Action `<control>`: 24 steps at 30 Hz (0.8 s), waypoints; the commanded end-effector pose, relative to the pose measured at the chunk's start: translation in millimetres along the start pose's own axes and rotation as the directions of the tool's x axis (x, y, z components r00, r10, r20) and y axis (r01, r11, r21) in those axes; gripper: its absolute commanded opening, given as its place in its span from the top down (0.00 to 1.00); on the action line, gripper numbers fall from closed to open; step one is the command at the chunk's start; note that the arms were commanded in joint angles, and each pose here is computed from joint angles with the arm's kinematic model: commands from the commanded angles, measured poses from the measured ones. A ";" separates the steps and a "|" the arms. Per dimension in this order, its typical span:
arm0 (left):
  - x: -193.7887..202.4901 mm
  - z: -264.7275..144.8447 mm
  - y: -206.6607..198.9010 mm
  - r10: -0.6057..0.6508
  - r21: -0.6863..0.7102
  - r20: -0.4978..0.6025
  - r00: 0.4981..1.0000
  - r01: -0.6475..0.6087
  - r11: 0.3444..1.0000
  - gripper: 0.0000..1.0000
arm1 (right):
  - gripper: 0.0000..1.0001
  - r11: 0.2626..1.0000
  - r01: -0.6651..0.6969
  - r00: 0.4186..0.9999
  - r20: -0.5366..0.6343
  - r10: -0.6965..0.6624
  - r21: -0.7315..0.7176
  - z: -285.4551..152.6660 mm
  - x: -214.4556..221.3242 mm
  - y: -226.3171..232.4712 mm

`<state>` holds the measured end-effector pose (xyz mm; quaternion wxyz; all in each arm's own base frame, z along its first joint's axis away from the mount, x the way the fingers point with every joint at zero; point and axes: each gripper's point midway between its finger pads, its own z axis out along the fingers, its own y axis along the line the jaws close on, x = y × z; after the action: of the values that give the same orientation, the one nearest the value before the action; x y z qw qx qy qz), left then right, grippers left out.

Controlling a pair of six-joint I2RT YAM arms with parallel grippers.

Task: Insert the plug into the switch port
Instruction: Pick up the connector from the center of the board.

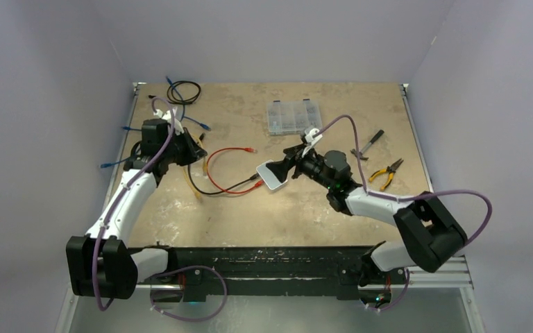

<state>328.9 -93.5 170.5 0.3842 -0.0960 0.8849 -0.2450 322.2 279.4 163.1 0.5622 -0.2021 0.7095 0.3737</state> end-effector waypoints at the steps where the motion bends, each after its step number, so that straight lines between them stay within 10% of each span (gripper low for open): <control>1: -11.8 -0.7 -27.9 -0.050 0.125 0.011 0.999 0.049 0.991 1.00 | 0.11 0.994 0.108 0.975 0.197 -0.101 -0.025 -5.9 -46.5 35.3; 24: -22.5 -16.1 -97.1 -0.159 0.336 0.069 0.985 0.127 0.933 1.00 | 0.14 0.977 0.055 0.990 0.135 -0.028 -0.206 24.6 9.4 141.4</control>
<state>317.2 -162.1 181.5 0.3479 -0.1151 0.8437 -0.3922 229.7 380.2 149.0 0.5505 -0.2704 0.6689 0.4200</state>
